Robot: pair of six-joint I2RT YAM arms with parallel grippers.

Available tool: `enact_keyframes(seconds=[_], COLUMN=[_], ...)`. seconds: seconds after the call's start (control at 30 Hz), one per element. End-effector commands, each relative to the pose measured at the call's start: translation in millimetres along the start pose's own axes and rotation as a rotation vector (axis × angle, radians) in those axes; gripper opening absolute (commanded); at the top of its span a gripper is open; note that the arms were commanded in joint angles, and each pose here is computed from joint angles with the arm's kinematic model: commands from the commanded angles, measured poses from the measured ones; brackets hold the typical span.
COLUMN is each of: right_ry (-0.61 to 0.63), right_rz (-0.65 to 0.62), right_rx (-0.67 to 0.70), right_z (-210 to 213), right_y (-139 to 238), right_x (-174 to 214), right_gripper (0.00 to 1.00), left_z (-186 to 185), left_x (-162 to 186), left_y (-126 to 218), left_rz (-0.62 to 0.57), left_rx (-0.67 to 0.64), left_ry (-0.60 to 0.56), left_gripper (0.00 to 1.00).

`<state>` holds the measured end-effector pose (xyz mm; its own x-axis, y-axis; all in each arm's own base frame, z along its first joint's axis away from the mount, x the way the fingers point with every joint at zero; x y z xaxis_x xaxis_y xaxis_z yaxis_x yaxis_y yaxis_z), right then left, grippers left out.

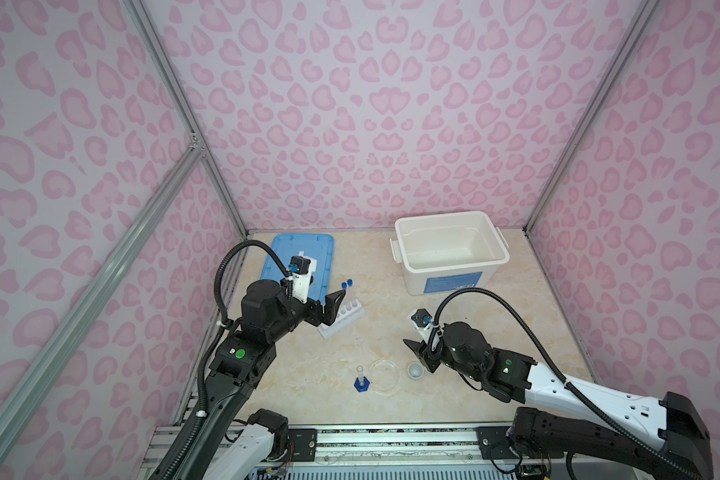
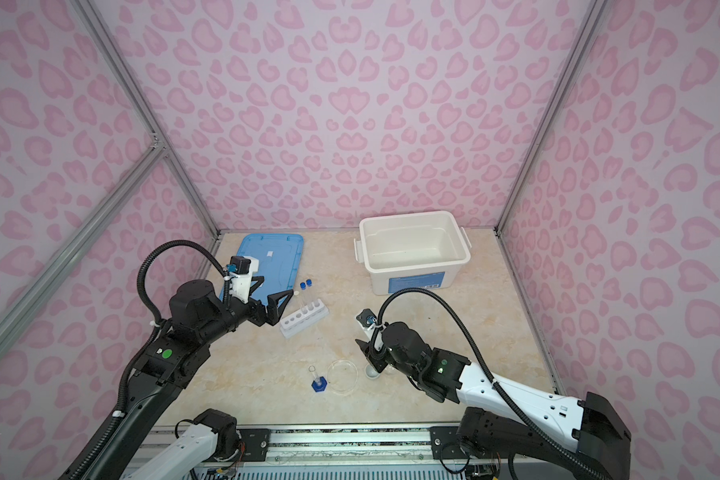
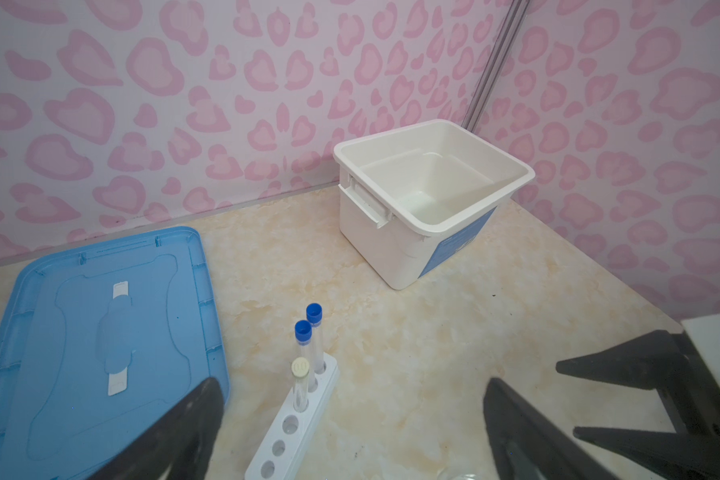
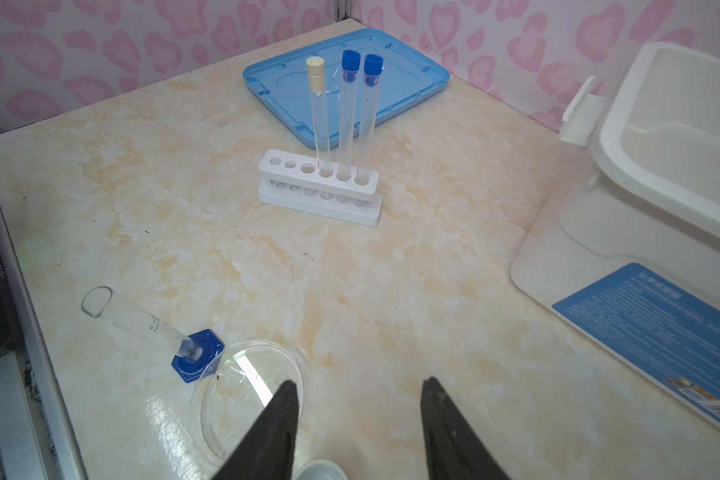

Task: Organize the chemistry lab equipment
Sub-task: 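Move the right gripper toward the blue-based glass cylinder while the left gripper lifts away, then lower the right gripper onto the blue-based glass cylinder and close it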

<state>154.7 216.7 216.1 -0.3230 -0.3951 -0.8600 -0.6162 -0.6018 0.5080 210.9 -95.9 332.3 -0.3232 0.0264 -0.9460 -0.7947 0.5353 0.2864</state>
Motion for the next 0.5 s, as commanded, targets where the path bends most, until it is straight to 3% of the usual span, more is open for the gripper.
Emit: enact_keyframes(seconds=[0.0,0.23,0.47], right_ry=[-0.042,-0.024,0.001], right_rz=[0.018,0.042,0.025], right_rx=[0.052,0.055,0.006], right_z=[1,23,68], right_y=[3,4,-10], right_x=[7,14,20], right_gripper=[0.53,0.69,0.71], left_z=[0,3,4], left_x=[-8,-5,-2], left_y=[4,7,13], left_rz=[-0.053,-0.057,-0.094], left_rx=[-0.014,-0.040,-0.063], left_ry=[0.012,0.016,-0.023], left_gripper=[0.98,0.98,0.97])
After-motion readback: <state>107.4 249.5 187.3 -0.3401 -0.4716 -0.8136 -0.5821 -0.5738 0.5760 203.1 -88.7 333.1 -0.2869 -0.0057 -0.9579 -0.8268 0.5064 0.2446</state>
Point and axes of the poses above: each gripper's point midway between its finger pads, its own y axis back along the fingers, its own z axis along the line the jaws close on, x = y × z, the point moved 8 cm from there along y, back along the fingers
